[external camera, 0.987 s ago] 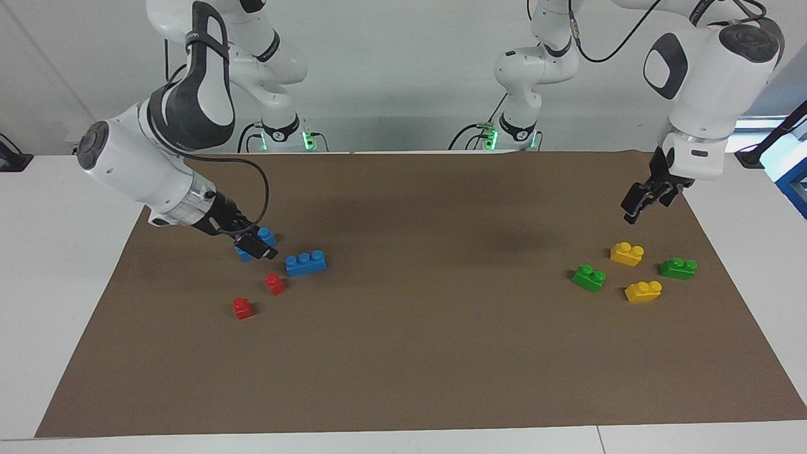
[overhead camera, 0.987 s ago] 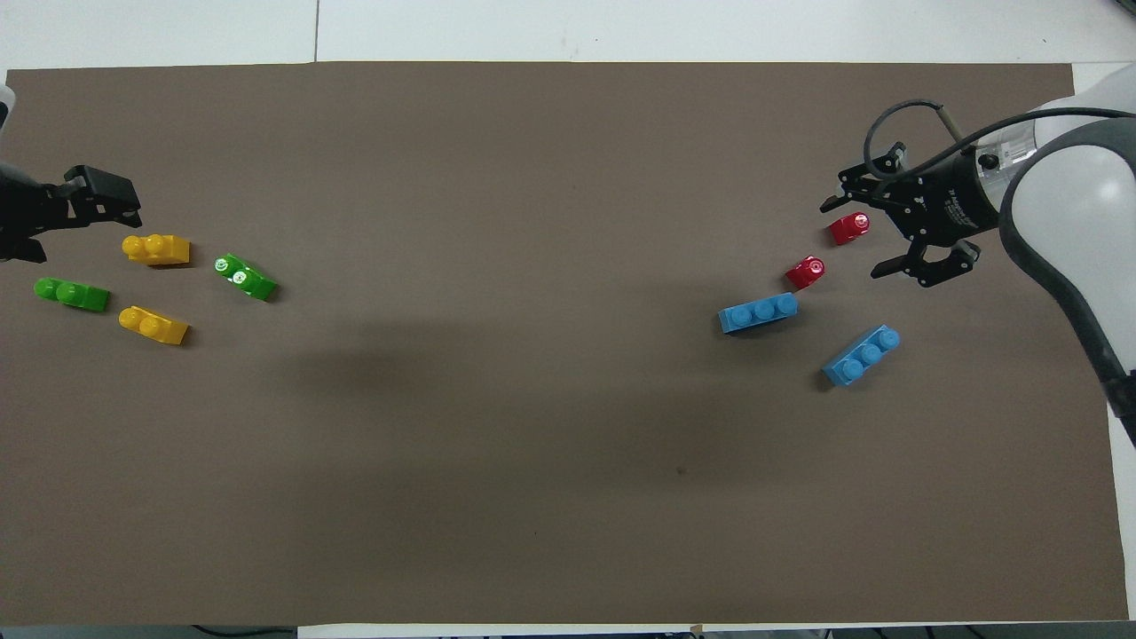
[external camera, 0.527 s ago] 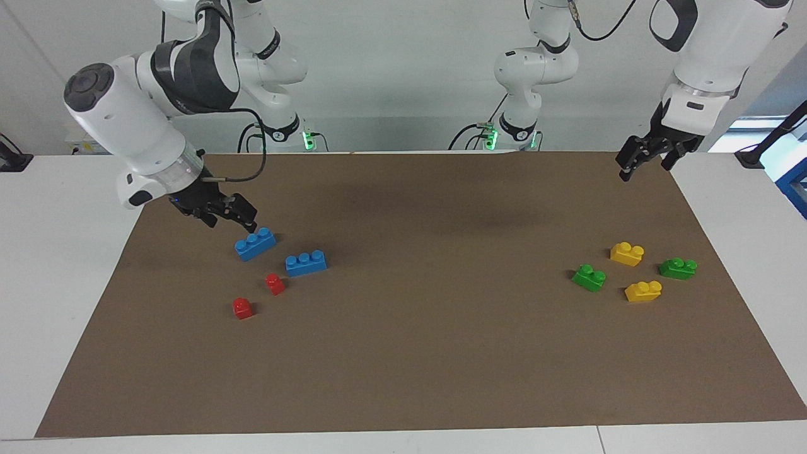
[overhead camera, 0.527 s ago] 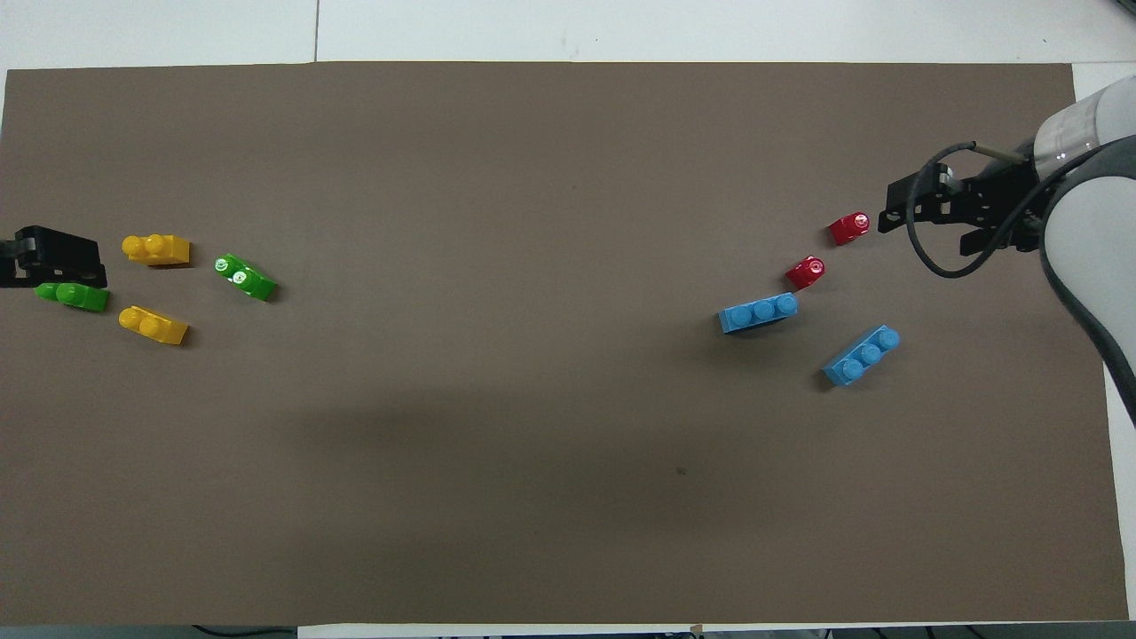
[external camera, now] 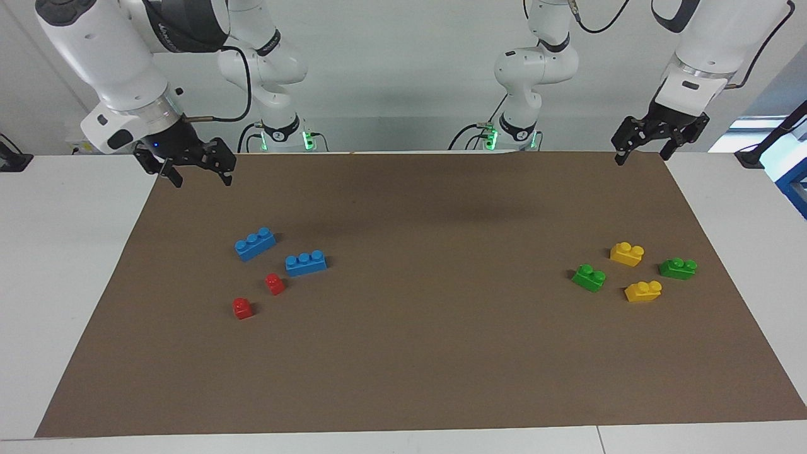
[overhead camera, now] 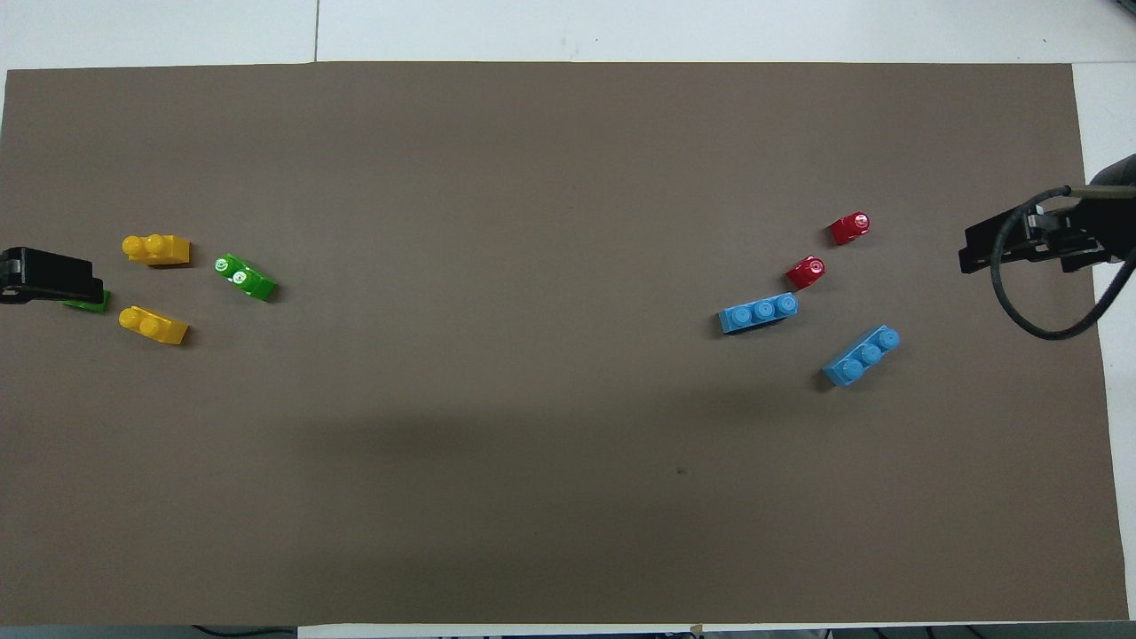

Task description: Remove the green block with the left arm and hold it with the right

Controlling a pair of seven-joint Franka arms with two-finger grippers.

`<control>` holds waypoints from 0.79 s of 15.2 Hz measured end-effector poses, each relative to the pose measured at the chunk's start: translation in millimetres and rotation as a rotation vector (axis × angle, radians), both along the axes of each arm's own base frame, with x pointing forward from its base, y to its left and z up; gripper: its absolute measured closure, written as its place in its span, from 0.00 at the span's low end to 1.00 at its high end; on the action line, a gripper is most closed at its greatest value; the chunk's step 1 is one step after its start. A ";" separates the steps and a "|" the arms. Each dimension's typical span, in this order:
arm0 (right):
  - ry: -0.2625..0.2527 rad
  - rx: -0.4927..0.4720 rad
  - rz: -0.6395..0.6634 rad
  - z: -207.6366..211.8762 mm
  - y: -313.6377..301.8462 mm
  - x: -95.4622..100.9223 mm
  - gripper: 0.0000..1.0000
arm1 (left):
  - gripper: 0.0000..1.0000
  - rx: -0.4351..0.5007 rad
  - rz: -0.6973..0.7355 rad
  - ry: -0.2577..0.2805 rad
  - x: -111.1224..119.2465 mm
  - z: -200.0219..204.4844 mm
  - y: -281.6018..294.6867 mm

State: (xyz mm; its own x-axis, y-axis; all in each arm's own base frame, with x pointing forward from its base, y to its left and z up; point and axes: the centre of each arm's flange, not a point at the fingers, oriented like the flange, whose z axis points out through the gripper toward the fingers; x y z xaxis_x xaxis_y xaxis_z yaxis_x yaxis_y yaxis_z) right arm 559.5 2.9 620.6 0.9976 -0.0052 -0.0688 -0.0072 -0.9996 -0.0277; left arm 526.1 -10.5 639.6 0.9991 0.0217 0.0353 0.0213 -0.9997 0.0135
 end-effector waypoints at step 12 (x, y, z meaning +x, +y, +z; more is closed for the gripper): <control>-0.001 -0.002 0.002 10.6 -1.3 -16.8 0.00 | 0.00 -0.010 0.013 -0.018 2.8 0.6 8.3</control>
